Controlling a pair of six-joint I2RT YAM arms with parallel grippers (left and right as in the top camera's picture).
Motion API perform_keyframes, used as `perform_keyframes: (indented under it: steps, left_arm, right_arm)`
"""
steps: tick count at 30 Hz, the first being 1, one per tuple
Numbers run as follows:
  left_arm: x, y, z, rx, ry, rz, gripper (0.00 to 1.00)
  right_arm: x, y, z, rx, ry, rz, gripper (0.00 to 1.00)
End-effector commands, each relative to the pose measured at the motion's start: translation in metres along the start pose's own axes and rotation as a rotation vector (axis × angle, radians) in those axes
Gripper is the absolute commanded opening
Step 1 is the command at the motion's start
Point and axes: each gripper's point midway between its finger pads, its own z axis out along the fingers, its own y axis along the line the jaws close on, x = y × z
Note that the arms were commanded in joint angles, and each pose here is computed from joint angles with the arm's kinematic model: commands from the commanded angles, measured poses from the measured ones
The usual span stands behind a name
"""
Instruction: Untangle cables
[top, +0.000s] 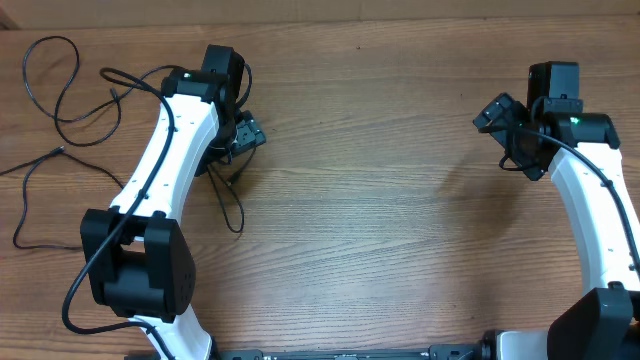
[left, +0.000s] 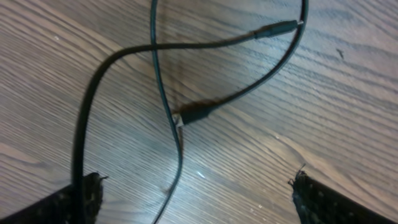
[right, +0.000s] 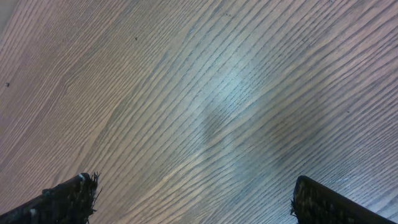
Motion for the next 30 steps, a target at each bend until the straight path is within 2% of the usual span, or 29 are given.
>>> perform_keyframes:
  steps: [1,6,10,13,17,23,30]
  left_arm:
    - [0.005,-0.011,-0.01,0.072,0.024,0.084,1.0]
    - [-0.001,-0.011,-0.05,0.131,-0.047,0.121,1.0]
    - [-0.001,-0.002,-0.097,0.195,-0.158,0.154,0.99]
    - [0.003,0.013,-0.133,0.219,-0.245,0.149,0.99]
    - [0.016,0.042,-0.168,0.181,-0.356,0.144,0.99]
    - [0.048,0.069,-0.185,0.165,-0.43,0.164,1.0]
    - [0.093,0.091,-0.167,0.234,-0.46,0.149,1.0]
  right_arm:
    - [-0.009,0.004,-0.008,-0.013,-0.031,0.007,1.0]
    - [-0.009,0.004,-0.008,-0.013,-0.031,0.007,1.0]
    - [-0.009,0.004,-0.008,-0.013,-0.031,0.007,1.0]
    - [-0.009,0.004,-0.008,-0.013,-0.031,0.007,1.0]
    - [-0.009,0.004,-0.008,-0.013,-0.031,0.007,1.0]
    - [-0.009,0.004,-0.008,-0.013,-0.031,0.007,1.0]
    - [-0.009,0.004,-0.008,-0.013,-0.031,0.007,1.0]
